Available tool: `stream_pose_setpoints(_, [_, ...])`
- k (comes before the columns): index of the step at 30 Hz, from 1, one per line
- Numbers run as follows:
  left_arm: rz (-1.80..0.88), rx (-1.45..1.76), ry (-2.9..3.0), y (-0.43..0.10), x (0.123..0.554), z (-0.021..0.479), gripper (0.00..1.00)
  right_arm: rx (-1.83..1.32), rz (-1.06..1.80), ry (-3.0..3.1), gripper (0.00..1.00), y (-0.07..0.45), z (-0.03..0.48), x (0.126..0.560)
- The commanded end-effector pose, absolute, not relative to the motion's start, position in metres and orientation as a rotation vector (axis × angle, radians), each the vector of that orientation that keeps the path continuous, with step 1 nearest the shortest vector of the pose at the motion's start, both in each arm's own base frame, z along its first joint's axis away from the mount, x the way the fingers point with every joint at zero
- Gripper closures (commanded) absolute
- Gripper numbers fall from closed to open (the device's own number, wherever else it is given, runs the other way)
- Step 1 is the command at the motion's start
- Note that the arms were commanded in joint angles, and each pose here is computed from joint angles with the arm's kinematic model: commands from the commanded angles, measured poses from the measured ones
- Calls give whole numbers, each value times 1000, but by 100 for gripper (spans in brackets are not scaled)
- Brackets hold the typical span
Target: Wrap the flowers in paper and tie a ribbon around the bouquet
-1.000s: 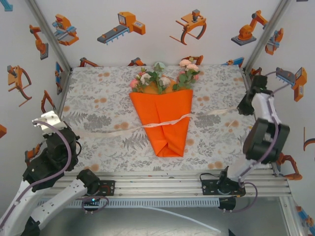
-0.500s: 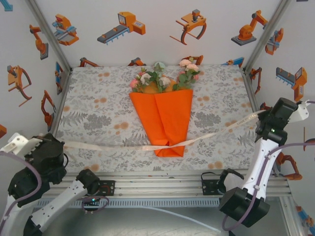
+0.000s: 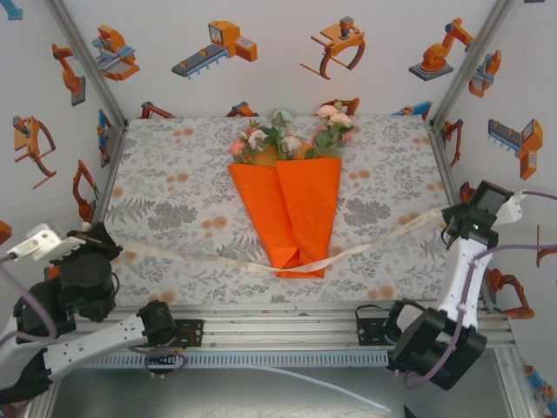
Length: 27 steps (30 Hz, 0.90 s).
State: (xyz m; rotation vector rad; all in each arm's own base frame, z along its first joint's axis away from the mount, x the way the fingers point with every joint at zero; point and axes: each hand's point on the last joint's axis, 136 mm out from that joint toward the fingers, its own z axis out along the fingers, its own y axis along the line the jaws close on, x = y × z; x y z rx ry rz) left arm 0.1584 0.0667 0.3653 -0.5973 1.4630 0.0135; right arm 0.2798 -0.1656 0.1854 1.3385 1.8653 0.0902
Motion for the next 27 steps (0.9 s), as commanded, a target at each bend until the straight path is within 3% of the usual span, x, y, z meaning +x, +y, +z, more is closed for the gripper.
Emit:
stream_pose_setpoints(1, [204,-478,1491,37,172,368,100,1257,283,1943,76,-147,173,306])
stream_pose_setpoints(5, [299,-351,1747,-9,216,322,100,1239,355,1970,51,-140,174,317])
stream_pose_setpoints(8, [161,-466,1996,-7,257,255,99,1189,386,1967,44,-135,190,324])
stream_pose_setpoints(10, [93,-604,2046,12,275,225,90,1121,440,1992,44,-125,201,330])
stream_pose_setpoints(12, [24,-714,2094,27,293,200,75,1063,493,2048,44,-107,205,335])
stream_pose_setpoints(17, [-28,-741,2203,20,334,168,65,879,602,2166,44,-45,203,347])
stream_pose_setpoints(19, [-10,-752,2198,25,353,159,49,805,664,2222,43,-12,195,350])
stream_pose_setpoints(24, [-107,-659,2303,15,399,156,25,572,859,2366,43,63,176,346])
stream_pose_setpoints(27, [-223,-685,2282,3,400,179,19,409,846,2472,42,100,165,332])
